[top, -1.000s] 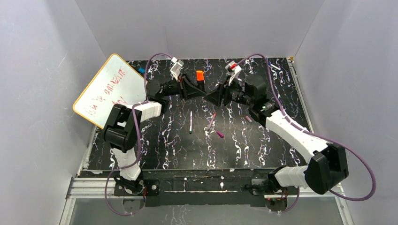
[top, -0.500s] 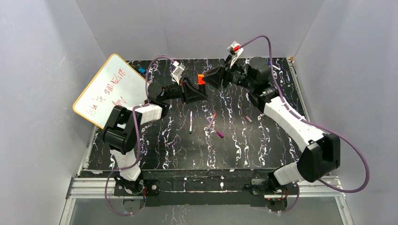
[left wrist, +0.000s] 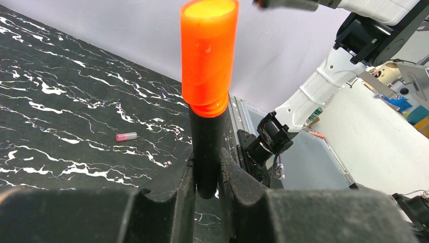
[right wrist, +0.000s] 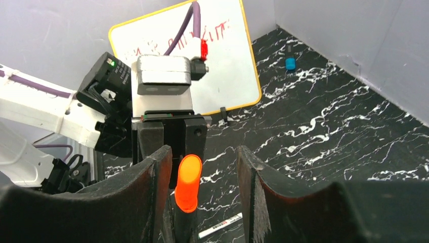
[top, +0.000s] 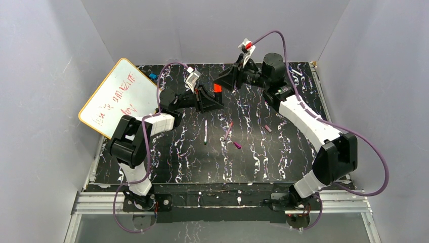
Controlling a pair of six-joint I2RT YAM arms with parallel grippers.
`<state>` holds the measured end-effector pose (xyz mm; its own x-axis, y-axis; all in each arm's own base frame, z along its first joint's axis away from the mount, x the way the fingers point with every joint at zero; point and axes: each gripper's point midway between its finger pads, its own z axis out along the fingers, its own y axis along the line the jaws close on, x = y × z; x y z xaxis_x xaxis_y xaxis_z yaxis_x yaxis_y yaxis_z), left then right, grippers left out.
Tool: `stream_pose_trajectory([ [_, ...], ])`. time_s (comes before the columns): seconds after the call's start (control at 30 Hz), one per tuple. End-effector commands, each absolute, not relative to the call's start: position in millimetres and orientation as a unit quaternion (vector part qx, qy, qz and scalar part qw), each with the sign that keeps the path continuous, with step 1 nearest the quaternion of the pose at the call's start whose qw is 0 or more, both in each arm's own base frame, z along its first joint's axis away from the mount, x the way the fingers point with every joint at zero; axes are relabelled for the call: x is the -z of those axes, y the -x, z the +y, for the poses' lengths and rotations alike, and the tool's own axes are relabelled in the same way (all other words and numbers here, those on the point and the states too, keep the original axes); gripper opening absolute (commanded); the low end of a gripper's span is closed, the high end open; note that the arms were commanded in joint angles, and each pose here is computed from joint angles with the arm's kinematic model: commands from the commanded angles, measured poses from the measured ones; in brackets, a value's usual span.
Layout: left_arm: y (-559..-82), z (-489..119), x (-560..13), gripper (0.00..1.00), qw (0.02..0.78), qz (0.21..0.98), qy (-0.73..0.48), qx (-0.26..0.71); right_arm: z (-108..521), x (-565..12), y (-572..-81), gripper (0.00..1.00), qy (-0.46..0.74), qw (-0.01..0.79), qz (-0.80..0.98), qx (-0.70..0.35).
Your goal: Insert the pens into the pen caps
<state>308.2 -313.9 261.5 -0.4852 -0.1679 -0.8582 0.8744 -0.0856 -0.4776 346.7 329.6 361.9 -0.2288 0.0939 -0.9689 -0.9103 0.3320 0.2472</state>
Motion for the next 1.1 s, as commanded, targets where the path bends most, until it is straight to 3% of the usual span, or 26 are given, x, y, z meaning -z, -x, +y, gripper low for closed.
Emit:
stream_pose_trajectory([
  [0.0, -301.5, -311.8, -286.0, 0.0, 0.425, 0.523, -0.343, 0.654, 332.6, -378.7, -343.6, 0.57, 0.345, 0.53, 0.604, -0.485],
  [0.8, -304.1, -312.4, -284.0, 0.0, 0.426, 0.528, -0.344, 0.65, 341.5, -354.8, -346.3, 0.52, 0.358, 0.48, 0.628, -0.497],
  [1.07, -304.9, -312.7, -283.1, 0.0, 0.425, 0.529, -0.343, 0.649, 342.3, -351.6, -346.4, 0.36, 0.359, 0.474, 0.63, -0.499],
])
